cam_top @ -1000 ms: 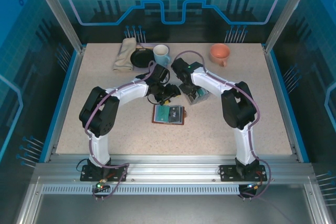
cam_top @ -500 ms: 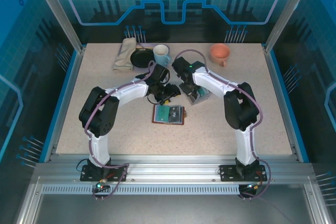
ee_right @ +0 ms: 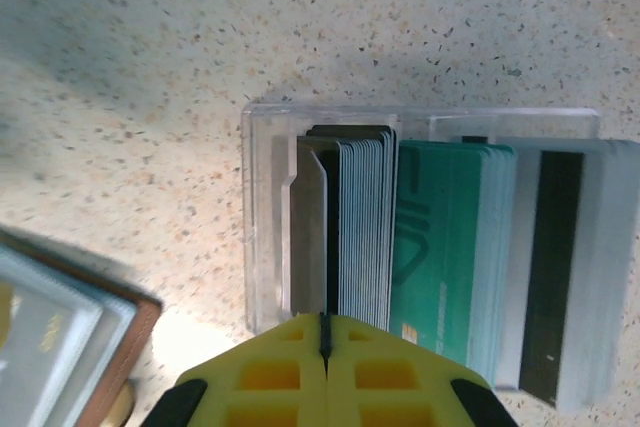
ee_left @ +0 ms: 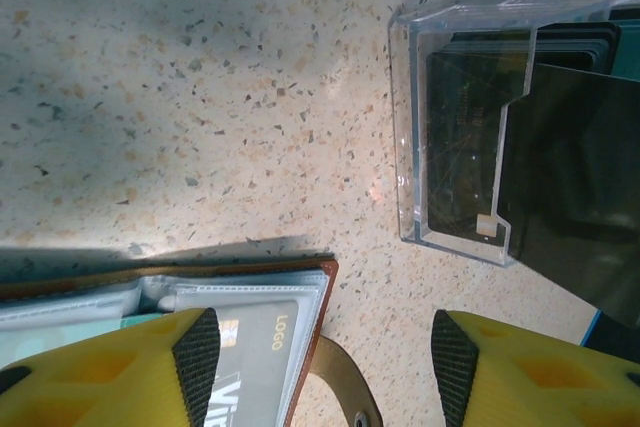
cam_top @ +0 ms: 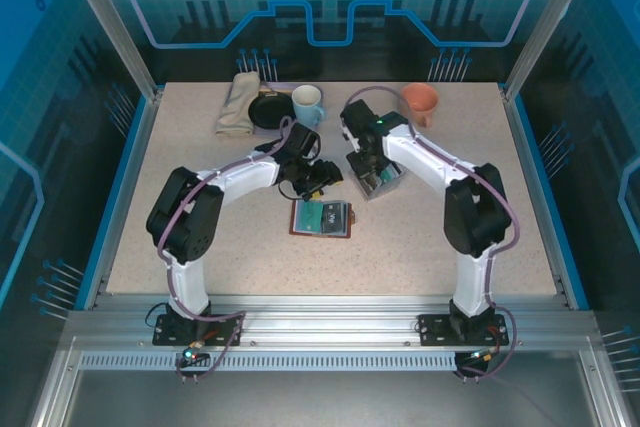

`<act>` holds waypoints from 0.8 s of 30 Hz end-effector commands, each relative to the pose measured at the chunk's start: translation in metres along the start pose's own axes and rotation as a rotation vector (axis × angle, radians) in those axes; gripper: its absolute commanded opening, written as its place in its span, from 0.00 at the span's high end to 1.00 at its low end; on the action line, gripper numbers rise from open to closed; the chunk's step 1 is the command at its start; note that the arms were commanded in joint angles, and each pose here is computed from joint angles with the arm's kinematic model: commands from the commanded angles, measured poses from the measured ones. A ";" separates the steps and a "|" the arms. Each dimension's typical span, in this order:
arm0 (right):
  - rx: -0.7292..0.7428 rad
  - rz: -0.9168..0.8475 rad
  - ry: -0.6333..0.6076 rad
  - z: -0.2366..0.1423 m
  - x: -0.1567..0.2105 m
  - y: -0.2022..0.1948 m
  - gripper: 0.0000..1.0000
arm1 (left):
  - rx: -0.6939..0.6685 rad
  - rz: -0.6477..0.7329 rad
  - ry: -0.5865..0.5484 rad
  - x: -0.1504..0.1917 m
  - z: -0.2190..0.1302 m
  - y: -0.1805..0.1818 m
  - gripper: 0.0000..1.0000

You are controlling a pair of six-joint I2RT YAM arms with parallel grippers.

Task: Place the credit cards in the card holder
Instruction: Pick up the credit card from the storage box.

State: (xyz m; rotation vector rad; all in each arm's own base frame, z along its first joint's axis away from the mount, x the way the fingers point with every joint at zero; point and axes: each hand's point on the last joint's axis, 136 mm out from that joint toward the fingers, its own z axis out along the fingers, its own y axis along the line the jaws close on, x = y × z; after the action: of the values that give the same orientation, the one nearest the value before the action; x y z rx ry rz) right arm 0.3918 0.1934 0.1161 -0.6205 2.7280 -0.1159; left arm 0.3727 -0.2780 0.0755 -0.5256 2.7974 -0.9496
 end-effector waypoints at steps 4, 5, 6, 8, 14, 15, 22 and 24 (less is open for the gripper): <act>-0.235 0.201 -0.124 -0.058 0.001 0.002 1.00 | 0.258 0.024 -0.045 -0.012 -0.048 -0.034 0.31; -0.269 0.223 -0.147 -0.066 0.001 0.004 1.00 | 0.286 0.023 -0.049 -0.013 -0.053 -0.036 0.30; -0.311 0.255 -0.166 -0.073 0.001 0.005 1.00 | 0.327 0.031 -0.048 -0.013 -0.059 -0.042 0.27; -0.423 0.309 -0.215 -0.089 -0.002 0.012 1.00 | 0.406 0.047 -0.043 -0.014 -0.069 -0.056 0.25; -0.757 0.447 -0.328 -0.137 -0.015 0.029 1.00 | 0.596 0.114 0.025 -0.007 -0.090 -0.097 0.22; -0.788 0.461 -0.343 -0.143 -0.017 0.030 1.00 | 0.613 0.121 0.031 -0.007 -0.092 -0.101 0.22; -0.865 0.521 -0.353 -0.149 -0.022 0.029 1.00 | 0.701 0.181 0.058 0.001 -0.108 -0.119 0.31; -0.873 0.536 -0.347 -0.145 -0.022 0.029 1.00 | 0.721 0.198 0.061 0.004 -0.114 -0.123 0.41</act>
State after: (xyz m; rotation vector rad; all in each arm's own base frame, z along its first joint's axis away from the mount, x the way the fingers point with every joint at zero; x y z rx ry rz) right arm 0.3469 0.2289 0.2453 -0.0917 2.4343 1.1281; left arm 0.3851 -0.3002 0.2094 -0.2401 2.3267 -1.7122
